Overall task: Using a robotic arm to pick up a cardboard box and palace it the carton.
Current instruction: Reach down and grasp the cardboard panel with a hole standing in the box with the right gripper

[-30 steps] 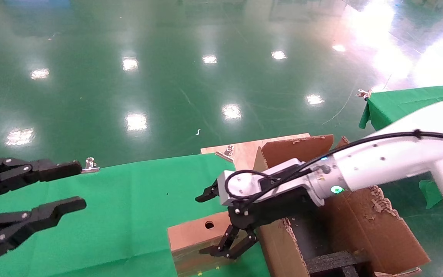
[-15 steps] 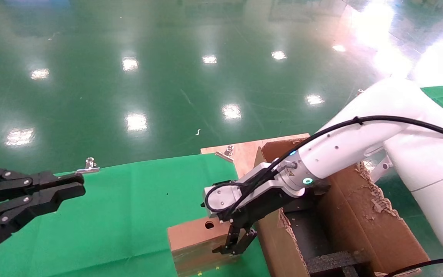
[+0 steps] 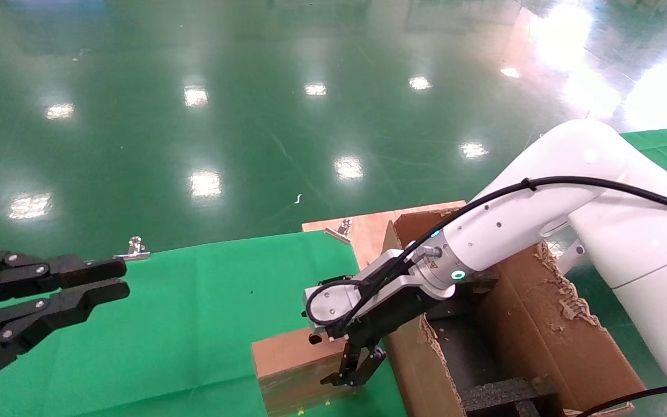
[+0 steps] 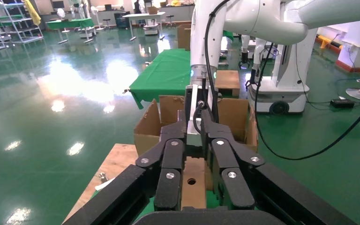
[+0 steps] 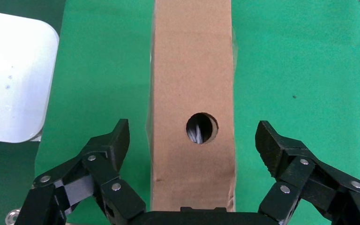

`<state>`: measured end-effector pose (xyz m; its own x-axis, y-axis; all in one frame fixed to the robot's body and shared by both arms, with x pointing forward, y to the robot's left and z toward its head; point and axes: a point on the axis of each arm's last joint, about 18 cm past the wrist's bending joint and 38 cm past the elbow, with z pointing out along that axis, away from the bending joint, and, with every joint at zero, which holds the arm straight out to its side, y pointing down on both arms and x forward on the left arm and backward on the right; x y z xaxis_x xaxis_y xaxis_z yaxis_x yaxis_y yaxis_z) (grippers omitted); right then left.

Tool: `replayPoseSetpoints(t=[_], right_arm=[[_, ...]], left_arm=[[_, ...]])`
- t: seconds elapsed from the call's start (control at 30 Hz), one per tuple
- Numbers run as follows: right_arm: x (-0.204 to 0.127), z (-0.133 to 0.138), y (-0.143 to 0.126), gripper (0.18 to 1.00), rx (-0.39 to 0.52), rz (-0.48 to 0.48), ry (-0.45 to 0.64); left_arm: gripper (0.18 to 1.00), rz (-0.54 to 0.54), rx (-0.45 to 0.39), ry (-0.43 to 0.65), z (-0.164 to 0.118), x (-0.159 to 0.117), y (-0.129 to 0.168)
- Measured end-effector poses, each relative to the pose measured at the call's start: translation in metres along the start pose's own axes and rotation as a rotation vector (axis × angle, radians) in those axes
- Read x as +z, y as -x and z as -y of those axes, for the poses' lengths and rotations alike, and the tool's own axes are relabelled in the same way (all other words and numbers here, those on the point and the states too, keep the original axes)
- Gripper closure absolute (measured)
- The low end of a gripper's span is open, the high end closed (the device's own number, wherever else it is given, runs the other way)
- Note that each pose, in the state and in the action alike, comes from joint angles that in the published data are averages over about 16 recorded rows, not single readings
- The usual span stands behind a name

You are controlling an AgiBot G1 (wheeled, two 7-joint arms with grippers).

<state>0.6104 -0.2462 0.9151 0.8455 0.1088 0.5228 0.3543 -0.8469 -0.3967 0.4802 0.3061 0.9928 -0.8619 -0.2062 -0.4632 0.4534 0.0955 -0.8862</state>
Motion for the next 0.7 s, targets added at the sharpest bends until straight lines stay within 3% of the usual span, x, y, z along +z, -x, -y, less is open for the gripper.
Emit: replayPoseSetpoints(t=[0.4, 0.7], right_arm=[[-0.0005, 0.0001, 0.0007, 0.289, 0.003, -0.002, -0.007], [-0.0008, 0.0001, 0.001, 0.466, 0.005, -0.002, -0.009]], left_arm=[[0.793, 0.0, 0.0, 0.0, 0.0, 0.0, 0.0], [0.603, 0.0, 0.0, 0.0, 0.0, 0.0, 0.0]])
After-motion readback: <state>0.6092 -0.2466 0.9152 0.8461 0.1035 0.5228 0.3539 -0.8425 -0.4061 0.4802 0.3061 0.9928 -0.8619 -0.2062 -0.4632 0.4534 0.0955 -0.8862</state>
